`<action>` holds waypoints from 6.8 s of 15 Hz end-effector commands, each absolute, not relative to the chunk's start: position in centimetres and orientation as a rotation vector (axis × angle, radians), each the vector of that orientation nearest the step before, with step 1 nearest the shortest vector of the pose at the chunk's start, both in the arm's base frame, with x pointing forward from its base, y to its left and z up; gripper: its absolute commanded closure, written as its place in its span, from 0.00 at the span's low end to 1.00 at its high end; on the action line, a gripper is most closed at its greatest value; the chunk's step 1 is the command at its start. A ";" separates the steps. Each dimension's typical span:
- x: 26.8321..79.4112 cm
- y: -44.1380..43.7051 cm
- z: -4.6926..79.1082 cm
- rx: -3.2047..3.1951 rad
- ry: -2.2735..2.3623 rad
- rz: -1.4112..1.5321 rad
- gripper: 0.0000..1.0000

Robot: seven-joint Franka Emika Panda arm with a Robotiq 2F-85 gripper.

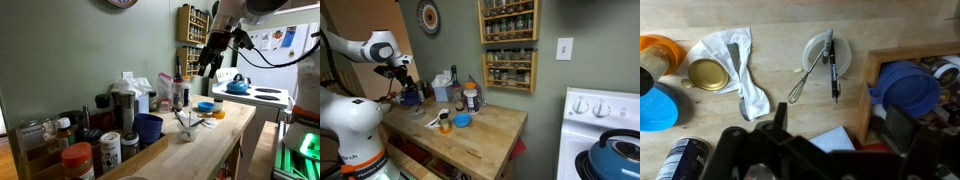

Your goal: Remove the white container from the wooden tray and put it on the table

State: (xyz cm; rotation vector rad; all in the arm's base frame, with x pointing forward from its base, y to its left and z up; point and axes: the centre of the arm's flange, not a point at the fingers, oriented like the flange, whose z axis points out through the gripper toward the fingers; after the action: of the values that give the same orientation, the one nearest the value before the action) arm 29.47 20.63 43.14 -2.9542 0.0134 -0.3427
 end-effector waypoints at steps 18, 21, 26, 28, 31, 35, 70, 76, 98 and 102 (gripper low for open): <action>29.5 20.6 42.9 -2.958 0.015 -0.334 0.00; 29.5 20.6 42.9 -2.958 0.015 -0.334 0.00; 28.8 25.9 44.3 -2.807 -0.203 -0.446 0.00; 28.2 29.6 45.3 -2.762 -0.332 -0.522 0.00; 28.2 34.3 44.8 -2.715 -0.523 -0.556 0.00; 26.8 34.7 45.0 -2.682 -0.548 -0.562 0.00; 32.3 51.2 37.6 -2.649 -1.405 -0.702 0.00; 32.7 54.4 35.0 -2.672 -1.368 -0.637 0.00; 34.8 59.6 28.3 -2.679 -1.411 -0.554 0.46; 34.9 59.3 28.6 -2.729 -1.440 -0.535 0.15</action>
State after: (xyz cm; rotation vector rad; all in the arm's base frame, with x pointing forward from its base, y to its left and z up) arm 35.14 58.84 29.12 -2.6881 -1.3963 -0.5763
